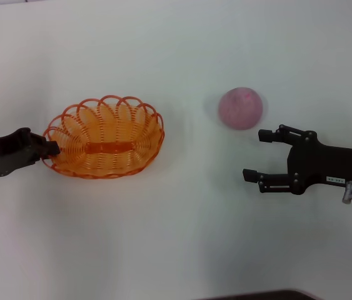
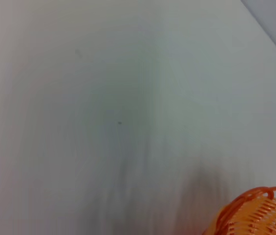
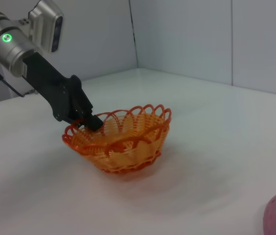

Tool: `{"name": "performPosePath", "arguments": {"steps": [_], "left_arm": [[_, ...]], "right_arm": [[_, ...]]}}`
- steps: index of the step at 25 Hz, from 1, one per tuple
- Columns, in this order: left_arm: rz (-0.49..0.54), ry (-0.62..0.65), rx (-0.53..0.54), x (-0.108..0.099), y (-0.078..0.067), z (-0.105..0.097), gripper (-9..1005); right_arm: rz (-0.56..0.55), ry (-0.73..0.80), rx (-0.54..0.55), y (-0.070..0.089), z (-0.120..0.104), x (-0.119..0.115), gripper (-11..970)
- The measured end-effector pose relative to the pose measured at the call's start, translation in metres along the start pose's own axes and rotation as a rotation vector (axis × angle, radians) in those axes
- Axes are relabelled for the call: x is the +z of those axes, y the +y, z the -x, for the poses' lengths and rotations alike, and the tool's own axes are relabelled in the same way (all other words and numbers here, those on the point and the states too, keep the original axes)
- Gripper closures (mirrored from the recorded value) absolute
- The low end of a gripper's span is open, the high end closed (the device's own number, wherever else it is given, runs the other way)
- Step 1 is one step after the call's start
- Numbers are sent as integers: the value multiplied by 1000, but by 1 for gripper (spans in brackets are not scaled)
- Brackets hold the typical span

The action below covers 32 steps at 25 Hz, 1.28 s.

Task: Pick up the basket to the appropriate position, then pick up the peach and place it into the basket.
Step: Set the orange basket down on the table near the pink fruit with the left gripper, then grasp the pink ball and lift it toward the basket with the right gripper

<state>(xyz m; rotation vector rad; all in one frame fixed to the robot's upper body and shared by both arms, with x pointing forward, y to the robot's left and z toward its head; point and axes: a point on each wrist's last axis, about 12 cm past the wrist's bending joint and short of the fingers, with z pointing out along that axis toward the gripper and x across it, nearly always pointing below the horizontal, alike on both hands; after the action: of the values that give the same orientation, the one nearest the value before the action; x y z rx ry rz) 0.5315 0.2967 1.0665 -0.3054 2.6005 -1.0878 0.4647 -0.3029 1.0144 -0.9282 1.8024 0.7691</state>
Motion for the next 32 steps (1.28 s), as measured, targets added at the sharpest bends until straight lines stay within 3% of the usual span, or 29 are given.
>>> {"name": "performPosePath", "arguments": {"steps": [8,16,23,27,32], "left_arm": [[-36,20,-17,-1,-1,0,913],[-91,13,-30,-4,-1,-2,695],[-85,8,-27,-8,3,-1,442],[-86,-19,55,-13,8,2,254],[-124,-79,246,-26,17,5,165]], "right_arm": [[0,0,0,0,0,0,33],[-1,1,0,0,0,0,34],[-2,2,1,0,-1,0,35],[-2,2,1,0,-1,0,36],[1,3,0,0,-1,0,37]]}}
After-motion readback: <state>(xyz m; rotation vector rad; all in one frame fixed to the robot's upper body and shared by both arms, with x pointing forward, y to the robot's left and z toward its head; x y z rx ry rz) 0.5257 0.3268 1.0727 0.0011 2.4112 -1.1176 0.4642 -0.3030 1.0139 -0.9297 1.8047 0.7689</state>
